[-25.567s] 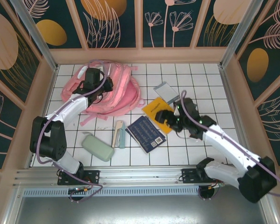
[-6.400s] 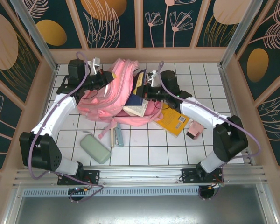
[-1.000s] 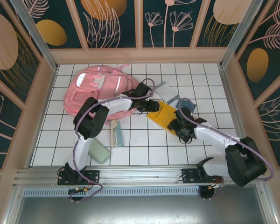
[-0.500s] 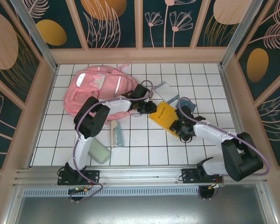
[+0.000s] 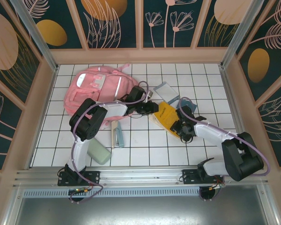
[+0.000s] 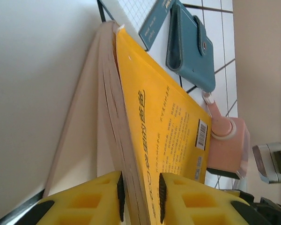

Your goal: Pack the student bag

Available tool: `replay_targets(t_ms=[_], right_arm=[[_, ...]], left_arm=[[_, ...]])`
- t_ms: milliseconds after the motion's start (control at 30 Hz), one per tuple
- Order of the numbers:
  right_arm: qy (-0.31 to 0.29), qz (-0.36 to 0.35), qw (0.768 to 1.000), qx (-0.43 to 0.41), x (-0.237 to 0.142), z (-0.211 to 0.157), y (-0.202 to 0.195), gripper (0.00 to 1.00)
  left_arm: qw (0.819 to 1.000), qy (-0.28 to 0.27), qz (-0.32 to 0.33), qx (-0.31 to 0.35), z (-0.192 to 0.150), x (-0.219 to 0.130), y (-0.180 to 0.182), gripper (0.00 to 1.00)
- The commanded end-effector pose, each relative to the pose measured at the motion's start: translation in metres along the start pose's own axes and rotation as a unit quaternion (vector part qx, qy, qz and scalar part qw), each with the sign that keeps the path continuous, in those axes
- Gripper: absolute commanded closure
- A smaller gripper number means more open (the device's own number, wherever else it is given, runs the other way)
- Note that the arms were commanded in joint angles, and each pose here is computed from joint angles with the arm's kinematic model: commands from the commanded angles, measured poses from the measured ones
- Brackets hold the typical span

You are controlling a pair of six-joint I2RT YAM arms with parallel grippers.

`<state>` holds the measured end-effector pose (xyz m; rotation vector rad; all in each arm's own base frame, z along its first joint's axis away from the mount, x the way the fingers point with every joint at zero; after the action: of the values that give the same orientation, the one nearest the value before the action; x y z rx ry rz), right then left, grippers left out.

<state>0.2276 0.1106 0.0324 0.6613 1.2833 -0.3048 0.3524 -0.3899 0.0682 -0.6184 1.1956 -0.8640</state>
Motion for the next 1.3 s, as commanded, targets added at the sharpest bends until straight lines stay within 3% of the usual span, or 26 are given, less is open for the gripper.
replay_targets(t_ms=[0,267,667,800,967,1100,1200,1233,1267], right_arm=[[0.02,0.055,0.998,-0.026,0.035,-0.006,0.018,0.38],[0.01,0.057,0.998,-0.028,0.025,-0.002,0.02,0.38],[-0.027,0.145,0.984,-0.1,-0.039,0.007,0.065,0.27],[-0.081,0.234,0.954,-0.171,-0.096,0.012,0.092,0.2],[-0.167,0.207,0.941,-0.211,-0.125,0.045,0.099,0.21],[-0.223,0.235,0.918,-0.229,-0.139,0.063,0.107,0.18],[-0.202,0.271,0.905,-0.258,-0.146,0.057,0.121,0.16],[-0.186,0.298,0.895,-0.274,-0.152,0.05,0.128,0.16],[-0.155,0.355,0.87,-0.304,-0.165,0.031,0.139,0.16]], left_arm=[[0.998,0.047,-0.044,0.007,-0.023,0.0,-0.026,0.72],[0.997,0.033,0.046,0.054,-0.007,-0.01,-0.015,0.86],[0.989,0.002,0.074,0.128,0.011,-0.04,-0.031,1.0],[0.977,-0.027,0.106,0.181,0.017,-0.062,-0.03,1.0],[0.949,-0.079,0.088,0.292,0.017,-0.091,-0.052,1.0],[0.925,-0.11,0.081,0.355,0.015,-0.112,-0.07,1.0],[0.921,-0.113,0.095,0.36,0.017,-0.115,-0.068,1.0],[0.921,-0.114,0.098,0.36,0.018,-0.115,-0.067,1.0],[0.921,-0.113,0.1,0.359,0.017,-0.114,-0.065,1.0]])
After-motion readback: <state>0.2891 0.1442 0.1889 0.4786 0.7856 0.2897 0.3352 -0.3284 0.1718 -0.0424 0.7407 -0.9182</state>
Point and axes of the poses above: each hand's point on the last joint's axis, 136 mm out from that joint toward the fingers, its own x axis out along the fingers, its own y axis along the line the jaws close on, z = x × y, the point moved 2 cm from there along -x, back along the fingers, and after that the axes turned 3 degrees about x, right-handed, at the moved point
